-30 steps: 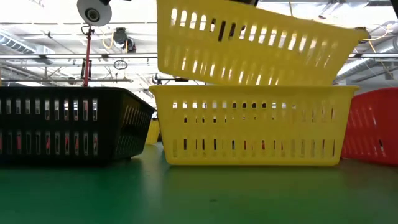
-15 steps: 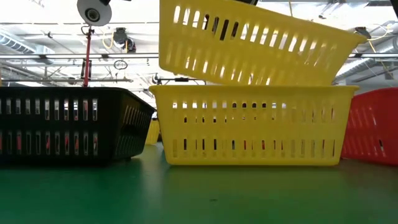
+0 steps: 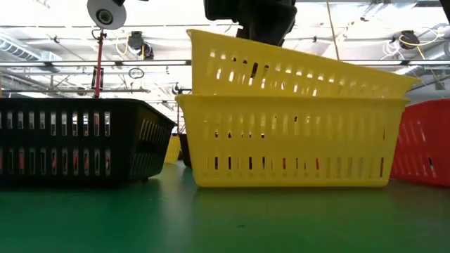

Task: Stack baskets by color
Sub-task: Stack the right yellow bin on top of the bottom yellow bin

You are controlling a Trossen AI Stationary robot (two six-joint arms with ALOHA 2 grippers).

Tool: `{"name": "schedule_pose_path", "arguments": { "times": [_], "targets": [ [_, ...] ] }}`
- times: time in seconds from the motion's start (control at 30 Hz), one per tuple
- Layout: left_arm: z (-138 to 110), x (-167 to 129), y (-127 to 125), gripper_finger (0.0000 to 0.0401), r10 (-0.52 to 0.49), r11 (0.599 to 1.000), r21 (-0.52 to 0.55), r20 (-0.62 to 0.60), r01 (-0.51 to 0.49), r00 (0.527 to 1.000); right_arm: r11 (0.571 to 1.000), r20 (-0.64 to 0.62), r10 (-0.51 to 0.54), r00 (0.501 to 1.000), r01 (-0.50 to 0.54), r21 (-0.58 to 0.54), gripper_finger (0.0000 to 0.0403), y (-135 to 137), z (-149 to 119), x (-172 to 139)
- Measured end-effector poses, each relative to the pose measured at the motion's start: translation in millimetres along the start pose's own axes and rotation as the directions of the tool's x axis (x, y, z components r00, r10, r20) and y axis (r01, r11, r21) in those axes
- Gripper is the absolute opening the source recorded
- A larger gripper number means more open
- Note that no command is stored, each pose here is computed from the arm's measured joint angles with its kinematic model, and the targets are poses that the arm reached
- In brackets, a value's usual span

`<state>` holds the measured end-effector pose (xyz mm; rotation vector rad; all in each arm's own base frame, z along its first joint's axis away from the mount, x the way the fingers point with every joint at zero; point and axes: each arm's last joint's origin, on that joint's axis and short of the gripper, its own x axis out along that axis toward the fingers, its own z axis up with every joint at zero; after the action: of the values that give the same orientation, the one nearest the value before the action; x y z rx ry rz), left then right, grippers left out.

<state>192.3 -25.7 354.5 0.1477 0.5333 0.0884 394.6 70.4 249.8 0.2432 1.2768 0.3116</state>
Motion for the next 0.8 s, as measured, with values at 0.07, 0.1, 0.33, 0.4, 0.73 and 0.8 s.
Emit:
{"name": "schedule_pose_path", "arguments": {
  "times": [0.07, 0.1, 0.33, 0.4, 0.73, 0.8],
  "targets": [
    [0, 0, 0, 0.0042, 0.0, 1.0, 0.0, 0.0, 0.0, 1.0, 1.0, 0.003, -0.002, 1.0, 0.002, -0.009, 0.0026, 0, 0, 0],
    [0, 0, 0, 0.0042, 0.0, 1.0, 0.0, 0.0, 0.0, 1.0, 1.0, 0.003, -0.002, 1.0, 0.002, -0.013, 0.0031, 0, 0, 0],
    [0, 0, 0, 0.0042, 0.0, 1.0, 0.001, 0.0, 0.0, 1.0, 1.0, 0.039, 0.003, 0.999, -0.002, -0.027, 0.0065, 0, 4, 0],
    [0, 0, 0, 0.0042, 0.0, 1.0, 0.001, 0.0, 0.0, 1.0, 1.0, 0.042, 0.004, 0.999, -0.003, -0.028, 0.0073, 1, 4, 0],
    [0, 0, 0, 0.0042, 0.0, 1.0, 0.001, -0.001, 0.0, 1.0, 0.999, 0.037, -0.009, 0.999, 0.01, -0.032, 0.0078, 23, -3, -5],
    [0, 0, 0, 0.0042, 0.0, 1.0, 0.001, -0.001, 0.0, 1.0, 0.998, 0.033, -0.026, 0.999, 0.028, -0.061, 0.0072, 35, -7, -1]
  ]
}}
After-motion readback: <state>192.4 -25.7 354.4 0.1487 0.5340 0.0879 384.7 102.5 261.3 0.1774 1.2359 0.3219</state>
